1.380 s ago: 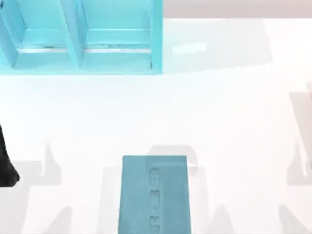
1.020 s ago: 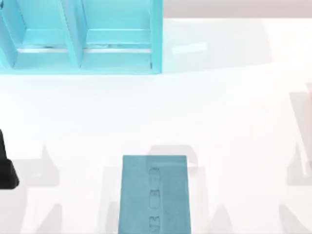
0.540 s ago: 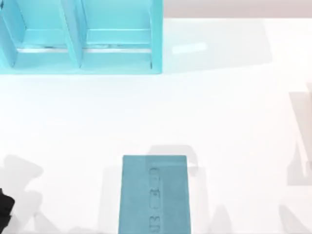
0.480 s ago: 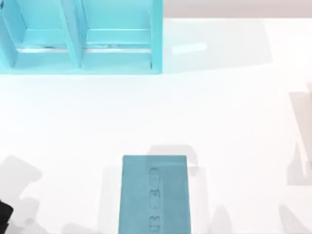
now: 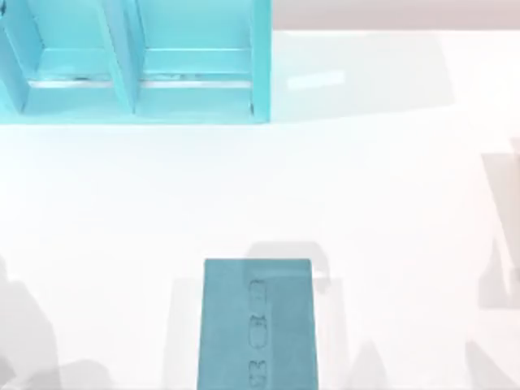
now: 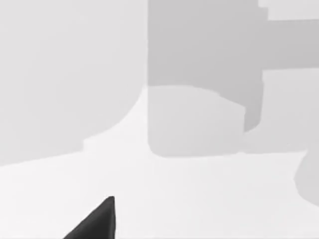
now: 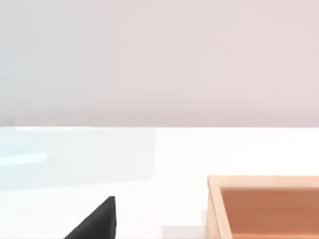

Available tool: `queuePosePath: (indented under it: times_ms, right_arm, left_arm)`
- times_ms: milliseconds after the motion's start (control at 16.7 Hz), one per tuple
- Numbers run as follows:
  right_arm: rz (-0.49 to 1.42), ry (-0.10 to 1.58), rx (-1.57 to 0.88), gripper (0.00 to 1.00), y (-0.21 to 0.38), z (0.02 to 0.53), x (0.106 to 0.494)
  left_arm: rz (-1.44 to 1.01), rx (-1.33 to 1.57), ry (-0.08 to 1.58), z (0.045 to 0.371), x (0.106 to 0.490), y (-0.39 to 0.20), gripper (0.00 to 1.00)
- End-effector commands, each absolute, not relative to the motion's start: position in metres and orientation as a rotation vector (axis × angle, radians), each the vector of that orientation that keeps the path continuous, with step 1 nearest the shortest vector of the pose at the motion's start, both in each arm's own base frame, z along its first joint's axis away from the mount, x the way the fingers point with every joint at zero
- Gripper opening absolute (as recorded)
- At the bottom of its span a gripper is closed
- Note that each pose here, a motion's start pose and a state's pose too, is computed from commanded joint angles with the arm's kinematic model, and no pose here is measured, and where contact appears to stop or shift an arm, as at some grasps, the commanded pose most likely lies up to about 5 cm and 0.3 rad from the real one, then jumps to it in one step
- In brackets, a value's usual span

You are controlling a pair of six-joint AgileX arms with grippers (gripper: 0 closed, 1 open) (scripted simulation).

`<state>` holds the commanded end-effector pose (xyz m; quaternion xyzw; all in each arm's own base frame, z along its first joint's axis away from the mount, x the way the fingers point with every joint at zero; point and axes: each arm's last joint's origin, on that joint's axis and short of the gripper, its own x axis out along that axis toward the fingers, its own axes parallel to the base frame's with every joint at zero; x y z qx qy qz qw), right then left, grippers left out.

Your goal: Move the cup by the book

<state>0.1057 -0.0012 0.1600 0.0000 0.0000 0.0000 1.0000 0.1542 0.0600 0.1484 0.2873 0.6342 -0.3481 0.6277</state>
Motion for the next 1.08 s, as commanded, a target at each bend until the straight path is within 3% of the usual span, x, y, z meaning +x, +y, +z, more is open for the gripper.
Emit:
queuePosePath:
  times_ms: [420, 840, 1080]
  right_arm:
    - [0.000, 0.000, 0.000, 1.00, -0.001, 0.160, 0.106]
    - [0.000, 0.000, 0.000, 1.00, -0.001, 0.160, 0.106]
    - [0.000, 0.000, 0.000, 1.00, -0.001, 0.160, 0.106]
  left_arm:
    - [-1.242, 0.828, 1.361, 0.177, 0.211, 0.126, 1.00]
    - [-1.237, 1.186, 1.209, 0.231, 0.246, 0.184, 1.00]
    - [-1.224, 1.225, 1.200, 0.238, 0.248, 0.188, 1.00]
